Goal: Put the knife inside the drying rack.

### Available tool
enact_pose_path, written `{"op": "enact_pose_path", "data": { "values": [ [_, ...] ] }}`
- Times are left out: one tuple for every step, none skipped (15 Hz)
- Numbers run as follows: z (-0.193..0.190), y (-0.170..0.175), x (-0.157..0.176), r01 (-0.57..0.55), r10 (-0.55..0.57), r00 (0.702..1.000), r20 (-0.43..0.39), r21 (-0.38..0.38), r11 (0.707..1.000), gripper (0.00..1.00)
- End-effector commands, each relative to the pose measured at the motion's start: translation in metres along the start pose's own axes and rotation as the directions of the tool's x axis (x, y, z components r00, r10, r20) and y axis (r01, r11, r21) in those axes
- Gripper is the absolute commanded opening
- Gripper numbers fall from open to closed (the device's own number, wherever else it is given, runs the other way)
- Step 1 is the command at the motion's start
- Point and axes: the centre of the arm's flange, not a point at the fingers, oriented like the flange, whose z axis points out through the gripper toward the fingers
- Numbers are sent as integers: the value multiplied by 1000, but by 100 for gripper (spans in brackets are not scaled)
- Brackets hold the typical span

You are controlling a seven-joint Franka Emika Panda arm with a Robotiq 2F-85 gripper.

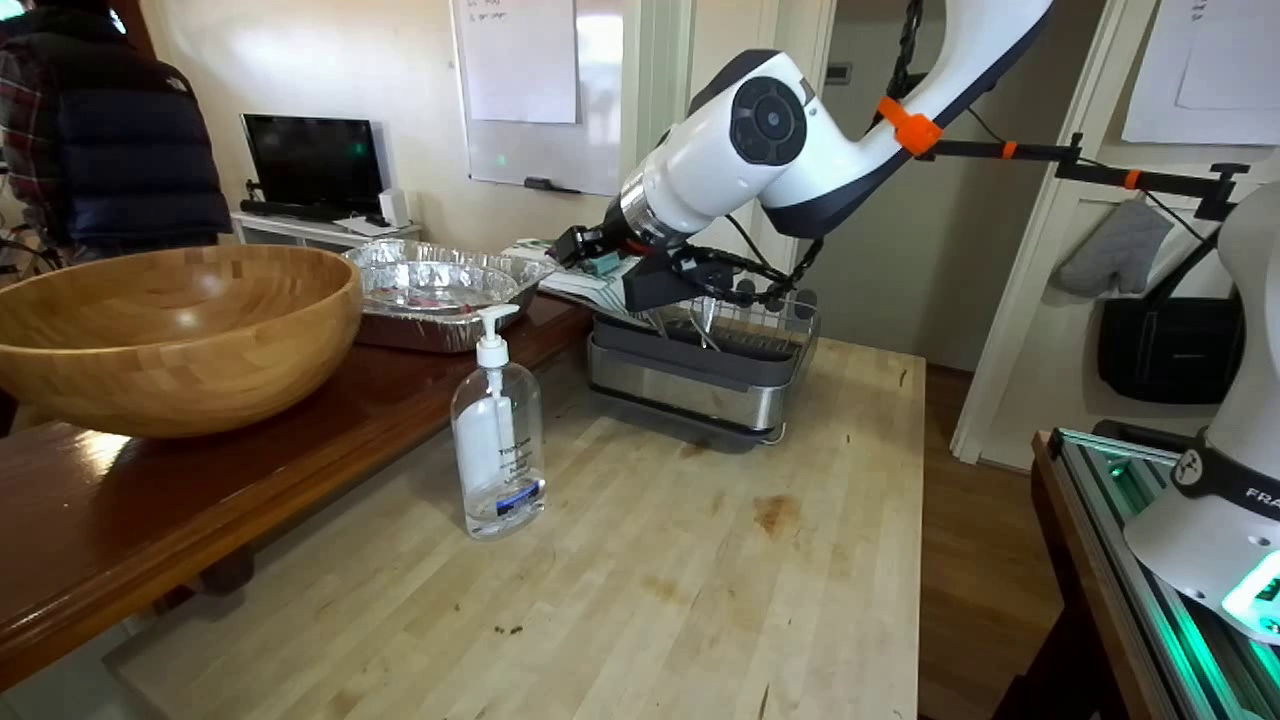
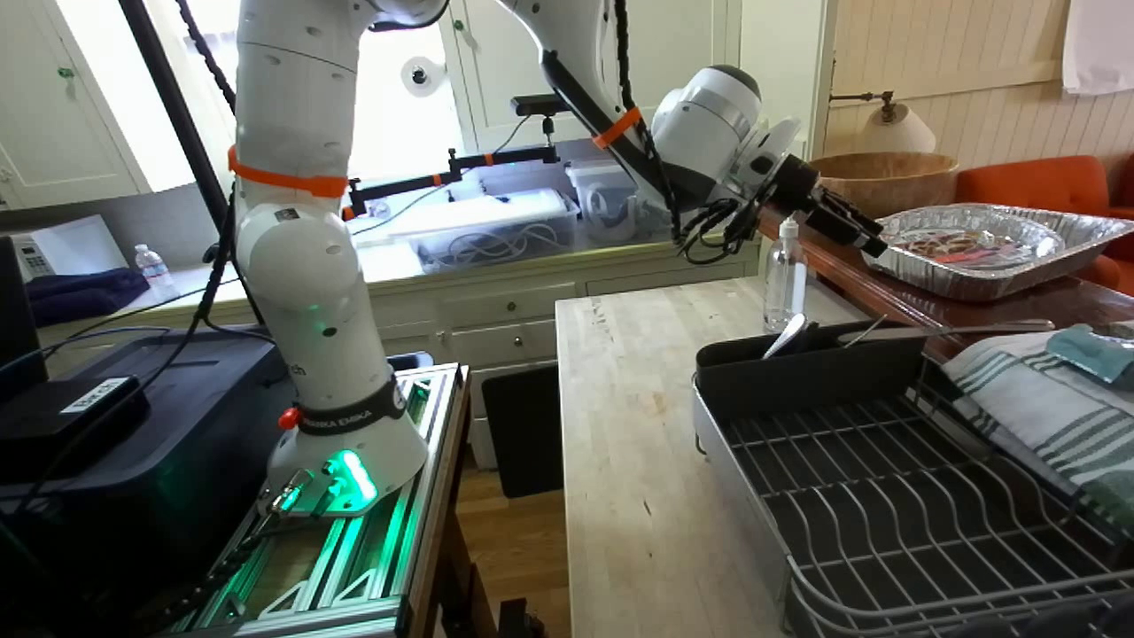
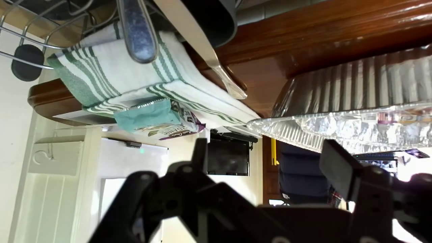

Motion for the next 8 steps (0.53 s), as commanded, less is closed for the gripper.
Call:
{"op": "enact_pose_path", "data": {
  "values": [
    [-11, 8, -1, -7, 7, 1000, -10, 0, 1000, 100],
    [-12, 8, 0, -11, 11, 1000, -5, 5, 1000, 100],
    [-12, 10, 1, -23, 22, 1000, 16, 17, 1000, 100],
    [-11, 12, 3, -34, 33, 999, 42, 22, 999, 100],
    [-9, 17, 5, -56, 53, 996, 76, 34, 998, 100],
    [-7, 21, 7, -78, 72, 992, 108, 55, 995, 100],
    [-5, 25, 8, -98, 86, 986, 142, 78, 992, 100],
    [-5, 29, 13, -124, 105, 980, 170, 104, 987, 100]
  ]
}}
